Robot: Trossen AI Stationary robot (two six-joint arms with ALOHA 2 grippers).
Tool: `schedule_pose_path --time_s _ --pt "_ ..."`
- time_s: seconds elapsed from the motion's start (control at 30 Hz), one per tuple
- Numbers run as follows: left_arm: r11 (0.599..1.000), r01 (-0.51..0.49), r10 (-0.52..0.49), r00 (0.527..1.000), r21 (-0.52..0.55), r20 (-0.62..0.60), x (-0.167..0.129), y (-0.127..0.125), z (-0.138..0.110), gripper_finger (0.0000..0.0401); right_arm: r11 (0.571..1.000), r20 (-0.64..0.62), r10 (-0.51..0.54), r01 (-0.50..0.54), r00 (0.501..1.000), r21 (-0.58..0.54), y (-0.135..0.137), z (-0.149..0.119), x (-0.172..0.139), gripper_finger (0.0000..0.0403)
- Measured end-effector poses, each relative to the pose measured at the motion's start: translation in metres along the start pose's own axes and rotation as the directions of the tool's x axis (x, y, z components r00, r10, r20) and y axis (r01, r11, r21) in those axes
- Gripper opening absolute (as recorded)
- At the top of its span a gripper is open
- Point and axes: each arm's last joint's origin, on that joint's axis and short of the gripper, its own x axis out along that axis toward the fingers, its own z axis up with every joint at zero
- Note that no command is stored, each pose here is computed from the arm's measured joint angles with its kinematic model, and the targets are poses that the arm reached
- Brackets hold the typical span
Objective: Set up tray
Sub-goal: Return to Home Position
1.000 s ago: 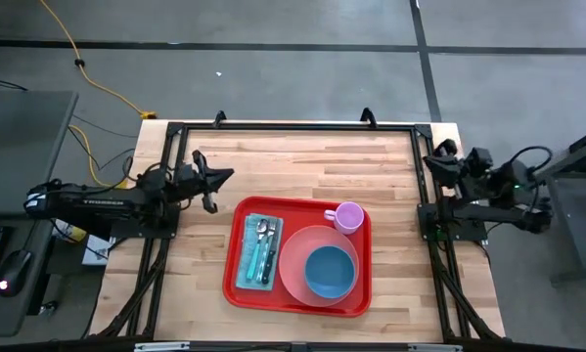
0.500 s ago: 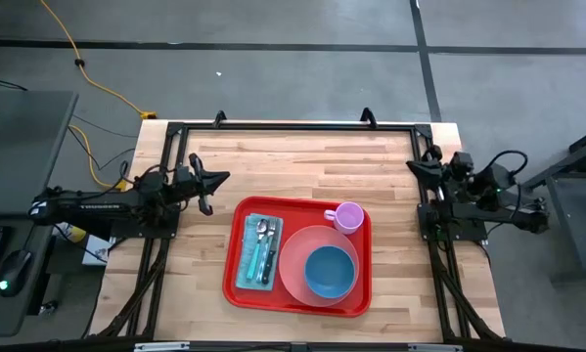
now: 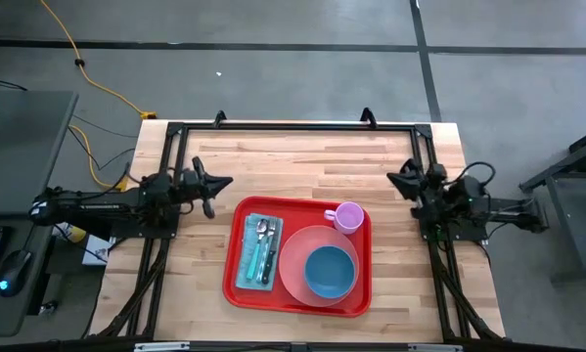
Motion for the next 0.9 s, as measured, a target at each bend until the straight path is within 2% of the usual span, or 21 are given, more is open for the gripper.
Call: schedule_pose_path --time_s 0.07,0.2,0.4,0.47,0.57,0.67,0.77,0.9 --pt "0.999 0.012 -0.011 0.999 0.038 -0.030 0.000 0.000 -0.003 0.0033 0.999 -0.047 -0.022 0.020 0.999 -0.033 -0.002 -0.004 0.000 0.0000" --pt "0.978 0.034 -0.009 0.992 0.207 -0.123 -0.001 0.000 -0.012 0.0033 0.989 -0.144 -0.071 0.050 0.987 -0.141 -0.007 -0.013 -0.001 0.0000" --pt "0.888 0.126 -0.008 0.966 0.441 -0.260 -0.003 0.000 -0.026 0.0033 0.947 -0.319 -0.162 0.056 0.934 -0.317 -0.016 -0.030 -0.006 0.0000" --pt "0.864 0.153 -0.007 0.957 0.480 -0.292 -0.004 0.000 -0.029 0.0033 0.940 -0.360 -0.182 0.054 0.915 -0.337 -0.017 -0.034 -0.008 0.0000" --pt "0.824 0.199 -0.023 0.947 0.530 -0.320 -0.005 0.000 -0.031 0.0033 0.917 -0.384 -0.164 -0.002 0.909 -0.398 -0.017 -0.035 -0.008 0.0000" --pt "0.767 0.282 -0.102 0.941 0.576 -0.324 -0.005 -0.002 -0.032 0.0033 0.873 -0.392 -0.169 -0.047 0.904 -0.485 -0.017 -0.036 -0.007 0.0000" --pt "0.712 0.351 -0.180 0.928 0.608 -0.325 -0.006 -0.005 -0.032 0.0033 0.857 -0.388 -0.175 -0.054 0.905 -0.512 -0.018 -0.036 -0.007 0.0000" --pt "0.708 0.358 -0.191 0.927 0.608 -0.324 -0.006 -0.005 -0.032 0.0033 0.867 -0.394 -0.170 -0.053 0.903 -0.496 -0.018 -0.036 -0.008 0.0000"
